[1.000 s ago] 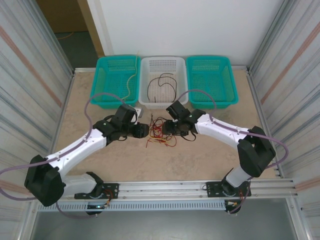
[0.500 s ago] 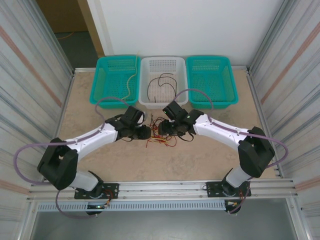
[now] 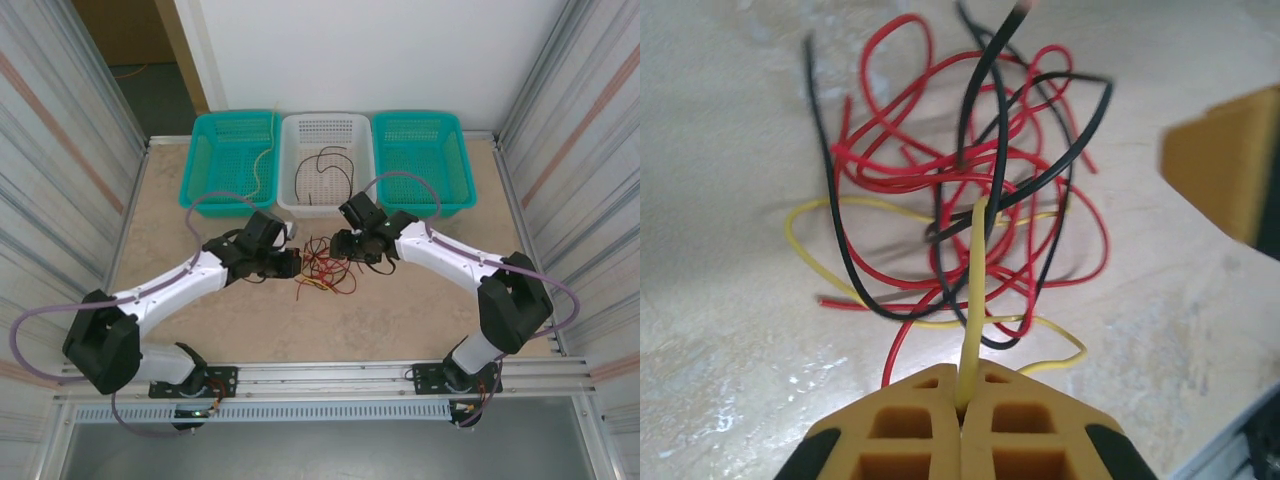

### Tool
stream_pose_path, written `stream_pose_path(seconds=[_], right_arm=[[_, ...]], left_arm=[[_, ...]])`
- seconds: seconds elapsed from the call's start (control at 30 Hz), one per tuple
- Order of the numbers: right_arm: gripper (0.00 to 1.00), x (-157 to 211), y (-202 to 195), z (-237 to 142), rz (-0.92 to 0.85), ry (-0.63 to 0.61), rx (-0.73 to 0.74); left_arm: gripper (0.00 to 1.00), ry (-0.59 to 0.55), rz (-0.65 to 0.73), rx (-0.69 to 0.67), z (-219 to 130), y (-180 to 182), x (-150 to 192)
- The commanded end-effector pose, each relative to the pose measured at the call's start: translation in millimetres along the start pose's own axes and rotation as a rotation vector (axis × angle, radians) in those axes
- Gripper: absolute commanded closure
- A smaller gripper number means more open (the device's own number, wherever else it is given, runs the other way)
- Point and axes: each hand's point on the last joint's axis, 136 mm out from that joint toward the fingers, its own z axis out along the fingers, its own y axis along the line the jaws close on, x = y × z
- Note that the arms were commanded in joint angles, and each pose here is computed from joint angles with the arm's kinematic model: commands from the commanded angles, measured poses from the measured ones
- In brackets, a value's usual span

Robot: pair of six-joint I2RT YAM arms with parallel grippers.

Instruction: Untangle the cables

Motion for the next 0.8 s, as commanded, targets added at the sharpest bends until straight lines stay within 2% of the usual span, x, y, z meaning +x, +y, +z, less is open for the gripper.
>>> stream_pose_path(seconds=[0.0,0.27,0.5,0.63,0.7,0.77], right_arm=[[0.48,6,-15,7,0.073,0.037,0.027],[0.52,8,-28,24,0.158,0.086,0.051],[0.58,-3,-38,35,0.174,0.084,0.077],[0.57,-9,-36,41,0.154,0.086,0.04],[0.56,-12,-27,44,0.125,0.084,-0.004],[0.57,-14,-21,46,0.1,0.084,-0.026]], left_arm=[[1.0,-0.018,0.038,0.041,-17,-15,-6],[1.0,0.023,0.061,0.043,-20,-17,2],[1.0,0.041,0.079,-0.079,-27,5,7],[1.0,0.036,0.09,-0.074,-31,4,7],[0.93,0.034,0.093,-0.06,-32,1,6],[0.92,0.03,0.092,-0.063,-33,1,5]])
